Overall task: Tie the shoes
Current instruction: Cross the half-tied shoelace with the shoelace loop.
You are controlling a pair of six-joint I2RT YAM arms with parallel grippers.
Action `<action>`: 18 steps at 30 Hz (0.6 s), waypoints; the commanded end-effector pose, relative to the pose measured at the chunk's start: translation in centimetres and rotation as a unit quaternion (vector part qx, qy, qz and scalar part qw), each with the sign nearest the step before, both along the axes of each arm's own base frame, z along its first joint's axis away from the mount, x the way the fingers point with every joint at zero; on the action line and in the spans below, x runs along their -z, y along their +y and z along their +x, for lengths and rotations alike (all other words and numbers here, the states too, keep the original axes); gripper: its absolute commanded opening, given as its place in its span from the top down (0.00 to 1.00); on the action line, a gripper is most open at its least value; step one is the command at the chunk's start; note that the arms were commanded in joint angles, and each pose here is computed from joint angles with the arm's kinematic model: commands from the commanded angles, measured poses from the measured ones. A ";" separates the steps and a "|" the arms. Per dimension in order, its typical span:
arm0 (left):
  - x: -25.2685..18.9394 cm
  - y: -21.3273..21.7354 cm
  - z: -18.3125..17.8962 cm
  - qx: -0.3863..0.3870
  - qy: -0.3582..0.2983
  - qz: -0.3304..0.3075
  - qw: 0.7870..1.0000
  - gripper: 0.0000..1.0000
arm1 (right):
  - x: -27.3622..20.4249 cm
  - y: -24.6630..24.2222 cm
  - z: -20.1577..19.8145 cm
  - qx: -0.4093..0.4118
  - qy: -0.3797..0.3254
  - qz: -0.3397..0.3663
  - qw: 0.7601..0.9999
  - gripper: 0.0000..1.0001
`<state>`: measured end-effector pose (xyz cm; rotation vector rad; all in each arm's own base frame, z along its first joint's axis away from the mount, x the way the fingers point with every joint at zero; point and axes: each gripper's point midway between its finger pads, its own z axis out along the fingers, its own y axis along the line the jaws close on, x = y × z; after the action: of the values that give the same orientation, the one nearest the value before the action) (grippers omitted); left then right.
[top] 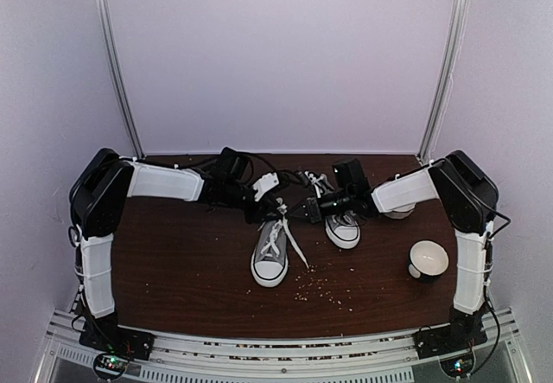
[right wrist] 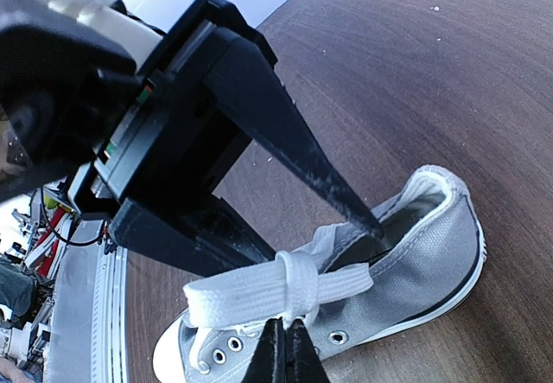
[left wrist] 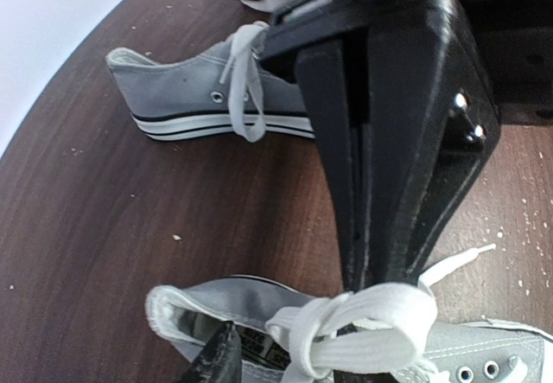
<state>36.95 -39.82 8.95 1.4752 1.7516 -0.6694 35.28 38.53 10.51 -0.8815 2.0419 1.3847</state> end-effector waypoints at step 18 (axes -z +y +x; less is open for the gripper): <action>0.6 -1.4 -1.3 0.065 0.036 -0.020 0.997 1.00 | -1.3 0.4 -0.2 -0.022 -0.007 0.007 1.000 0.86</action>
<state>35.70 -40.92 8.24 1.5705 1.7230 -0.7897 35.10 38.62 10.70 -0.9078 2.0426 1.3913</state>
